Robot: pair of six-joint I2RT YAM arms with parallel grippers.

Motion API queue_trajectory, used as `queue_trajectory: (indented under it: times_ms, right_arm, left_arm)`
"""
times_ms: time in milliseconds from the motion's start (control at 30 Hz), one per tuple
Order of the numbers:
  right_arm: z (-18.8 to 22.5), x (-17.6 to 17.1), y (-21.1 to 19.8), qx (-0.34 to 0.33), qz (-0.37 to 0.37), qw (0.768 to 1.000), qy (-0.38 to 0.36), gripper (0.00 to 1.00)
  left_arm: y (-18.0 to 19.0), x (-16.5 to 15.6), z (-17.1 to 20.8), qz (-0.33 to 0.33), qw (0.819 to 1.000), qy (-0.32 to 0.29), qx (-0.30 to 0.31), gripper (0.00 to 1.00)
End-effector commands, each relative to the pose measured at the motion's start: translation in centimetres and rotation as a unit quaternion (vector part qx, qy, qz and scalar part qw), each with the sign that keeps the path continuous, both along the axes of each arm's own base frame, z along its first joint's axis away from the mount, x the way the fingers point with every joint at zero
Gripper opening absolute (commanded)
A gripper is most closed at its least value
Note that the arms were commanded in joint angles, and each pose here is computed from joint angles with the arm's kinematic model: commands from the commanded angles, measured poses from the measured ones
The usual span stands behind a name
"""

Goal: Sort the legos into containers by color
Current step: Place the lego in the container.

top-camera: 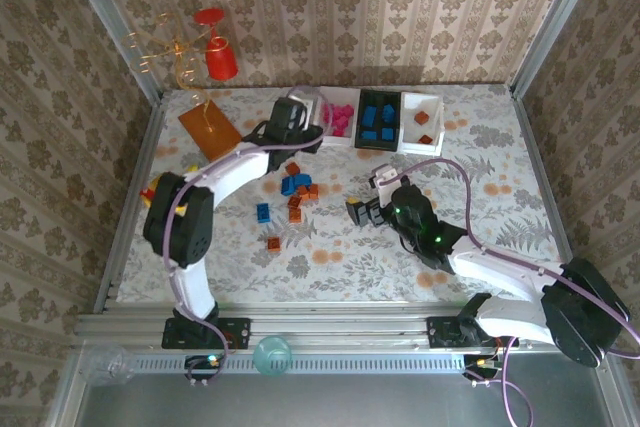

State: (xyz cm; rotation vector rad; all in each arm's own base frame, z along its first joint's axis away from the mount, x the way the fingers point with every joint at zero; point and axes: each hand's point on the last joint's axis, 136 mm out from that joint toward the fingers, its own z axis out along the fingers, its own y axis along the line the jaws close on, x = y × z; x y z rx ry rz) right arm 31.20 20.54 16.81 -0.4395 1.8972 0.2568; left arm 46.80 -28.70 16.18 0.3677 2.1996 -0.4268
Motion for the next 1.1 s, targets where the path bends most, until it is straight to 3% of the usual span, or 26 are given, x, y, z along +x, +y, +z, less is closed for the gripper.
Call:
queue_trajectory:
  times_ms: [0,233,433,667,867,1067]
  right_arm:
    - [2.7,1.2,-1.6,-0.018,-0.050,0.997,-0.061,1.00]
    - [3.3,1.5,-2.7,-0.035,-0.076,0.994,-0.065,1.00]
    - [2.7,1.1,-3.3,-0.033,-0.081,0.995,-0.057,1.00]
    - [2.5,0.4,-3.9,-0.024,-0.084,0.995,-0.041,1.00]
    - [1.6,-0.7,-3.2,0.009,-0.069,0.997,0.016,1.00]
    - [-1.0,-1.3,0.5,0.018,-0.018,0.997,0.075,0.99]
  left_arm:
    - [-1.1,2.5,-1.1,-0.004,1.000,0.000,0.020,0.34]
    - [-3.9,7.6,-2.2,-0.010,0.999,0.001,0.046,0.40]
    - [-6.9,8.2,-1.7,-0.049,0.998,0.020,0.022,0.41]
    - [-6.6,7.0,0.8,-0.058,0.998,0.012,0.027,0.67]
    - [-4.1,2.6,3.5,-0.059,0.998,-0.004,0.010,0.70]
    - [2.6,-5.1,2.3,-0.021,0.999,-0.019,-0.033,0.71]
